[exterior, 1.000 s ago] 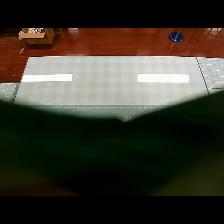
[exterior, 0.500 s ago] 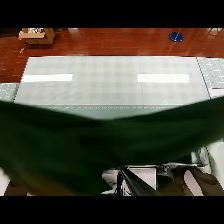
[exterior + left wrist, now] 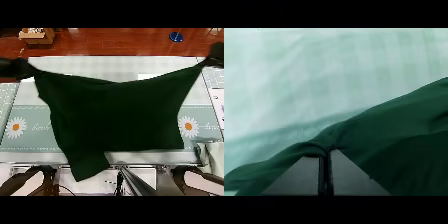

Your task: Fold the shirts.

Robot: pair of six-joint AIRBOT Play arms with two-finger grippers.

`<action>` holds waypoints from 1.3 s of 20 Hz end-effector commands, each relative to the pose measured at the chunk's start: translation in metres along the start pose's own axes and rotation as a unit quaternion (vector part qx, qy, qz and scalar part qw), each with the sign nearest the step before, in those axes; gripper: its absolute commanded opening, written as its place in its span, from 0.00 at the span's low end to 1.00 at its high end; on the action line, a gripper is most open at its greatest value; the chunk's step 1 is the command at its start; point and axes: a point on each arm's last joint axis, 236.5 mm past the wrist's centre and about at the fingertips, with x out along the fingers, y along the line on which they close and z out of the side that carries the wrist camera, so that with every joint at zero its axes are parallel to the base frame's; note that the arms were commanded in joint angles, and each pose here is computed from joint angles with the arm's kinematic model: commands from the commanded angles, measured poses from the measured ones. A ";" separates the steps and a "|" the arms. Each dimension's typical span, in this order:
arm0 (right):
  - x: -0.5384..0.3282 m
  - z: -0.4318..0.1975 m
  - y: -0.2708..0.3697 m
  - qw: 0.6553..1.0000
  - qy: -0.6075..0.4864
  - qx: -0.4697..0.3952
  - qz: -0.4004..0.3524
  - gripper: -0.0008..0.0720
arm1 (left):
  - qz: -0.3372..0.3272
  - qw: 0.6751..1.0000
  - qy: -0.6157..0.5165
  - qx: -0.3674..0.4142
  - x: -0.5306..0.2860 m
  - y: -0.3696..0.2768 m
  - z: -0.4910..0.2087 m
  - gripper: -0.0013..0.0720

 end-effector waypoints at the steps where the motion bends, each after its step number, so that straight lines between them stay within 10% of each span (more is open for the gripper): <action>1: 0.087 0.037 -0.011 1.000 -0.017 0.014 0.012 0.04 | -0.011 1.000 -0.022 -0.018 0.079 0.025 0.032 0.04; 11: 0.158 0.129 -0.038 0.981 -0.190 0.026 -0.019 0.04 | 0.045 0.993 -0.099 -0.036 0.190 0.077 0.074 0.04; 26: 0.156 0.078 -0.066 0.994 -0.082 0.031 -0.058 0.04 | 0.027 0.999 -0.025 0.007 0.175 0.059 0.055 0.04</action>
